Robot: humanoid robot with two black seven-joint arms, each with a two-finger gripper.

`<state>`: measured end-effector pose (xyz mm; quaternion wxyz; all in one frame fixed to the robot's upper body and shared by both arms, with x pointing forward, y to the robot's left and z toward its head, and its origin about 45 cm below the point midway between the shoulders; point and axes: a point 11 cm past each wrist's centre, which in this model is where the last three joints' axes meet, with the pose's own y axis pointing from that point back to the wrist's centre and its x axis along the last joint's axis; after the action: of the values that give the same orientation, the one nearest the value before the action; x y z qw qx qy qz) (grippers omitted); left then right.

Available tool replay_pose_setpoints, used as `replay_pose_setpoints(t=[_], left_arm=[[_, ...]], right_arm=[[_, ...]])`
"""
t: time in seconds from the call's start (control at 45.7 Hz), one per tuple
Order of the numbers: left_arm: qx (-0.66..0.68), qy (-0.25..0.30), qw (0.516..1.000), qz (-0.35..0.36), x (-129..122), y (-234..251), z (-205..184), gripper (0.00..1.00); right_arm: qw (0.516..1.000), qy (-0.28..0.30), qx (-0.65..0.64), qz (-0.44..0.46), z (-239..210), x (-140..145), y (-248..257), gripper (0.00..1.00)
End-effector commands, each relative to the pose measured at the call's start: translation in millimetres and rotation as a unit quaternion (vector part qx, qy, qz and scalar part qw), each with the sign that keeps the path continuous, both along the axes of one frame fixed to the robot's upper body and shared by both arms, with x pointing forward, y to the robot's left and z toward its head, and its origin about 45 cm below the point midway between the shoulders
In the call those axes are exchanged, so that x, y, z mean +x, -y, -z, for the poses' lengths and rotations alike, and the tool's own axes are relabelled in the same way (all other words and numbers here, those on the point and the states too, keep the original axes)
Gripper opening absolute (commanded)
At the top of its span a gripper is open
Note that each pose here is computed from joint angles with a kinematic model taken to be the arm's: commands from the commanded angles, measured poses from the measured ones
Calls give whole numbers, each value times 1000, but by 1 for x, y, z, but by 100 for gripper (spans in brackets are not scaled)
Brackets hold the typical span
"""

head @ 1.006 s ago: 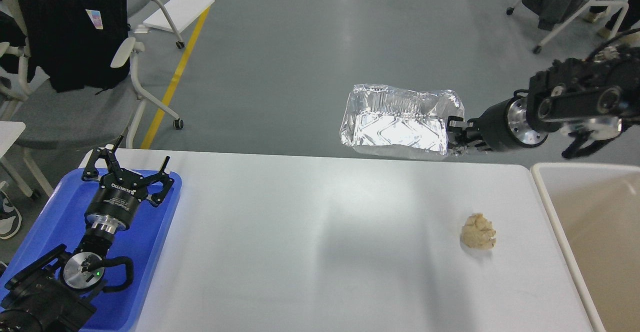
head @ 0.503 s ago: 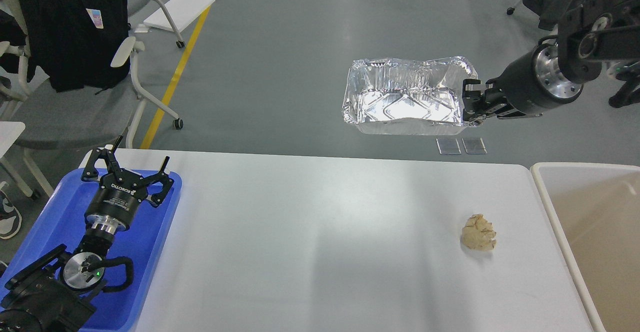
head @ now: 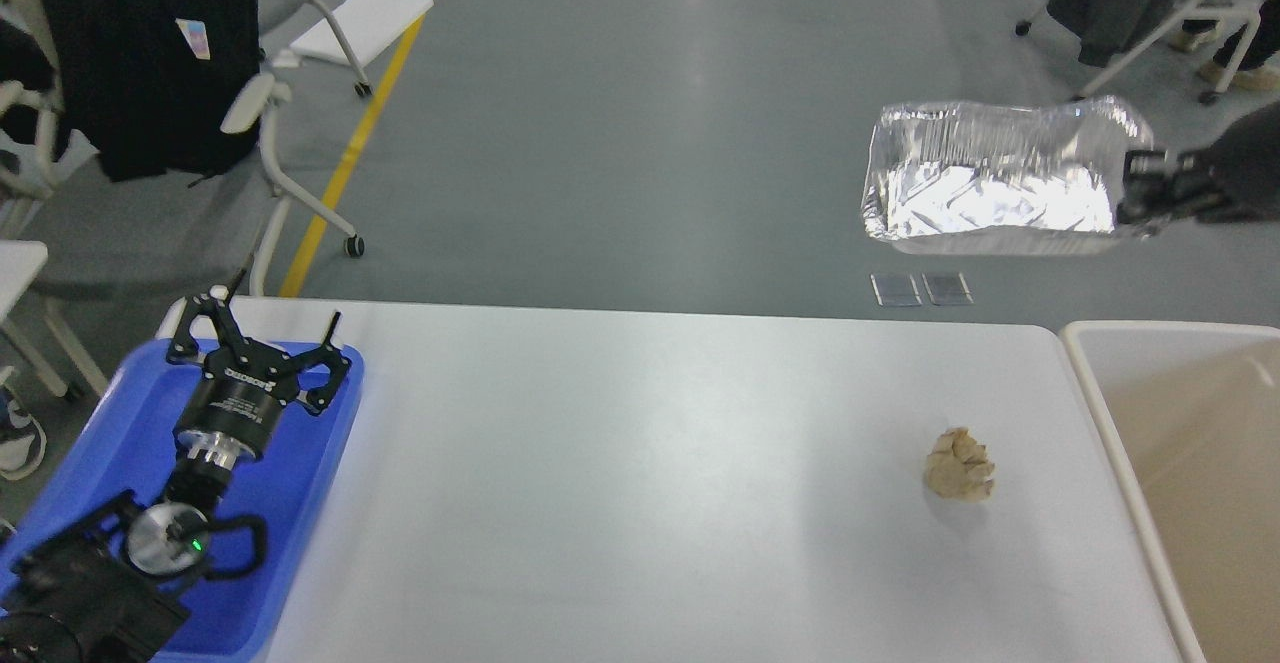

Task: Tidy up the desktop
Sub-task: 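Lift the foil tray with the right gripper and carry it toward the bin, then lower the foil tray into the white bin and release it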

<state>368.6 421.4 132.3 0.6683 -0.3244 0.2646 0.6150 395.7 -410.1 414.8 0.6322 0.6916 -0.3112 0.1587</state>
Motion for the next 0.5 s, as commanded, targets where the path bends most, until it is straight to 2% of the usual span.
replay_pose_setpoints(t=[0.0,0.306,0.481], left_arm=[[0,0,1000,0,0,0,0,99],[0,0,1000,0,0,0,0,99],[-1,0,1000,1,0,1,0,99]], right_arm=[[993,0,5,114,25,-53,121,0],[968,26,38,246,60,-120,215,0],[950,27,47,306,92,-158,249,0]])
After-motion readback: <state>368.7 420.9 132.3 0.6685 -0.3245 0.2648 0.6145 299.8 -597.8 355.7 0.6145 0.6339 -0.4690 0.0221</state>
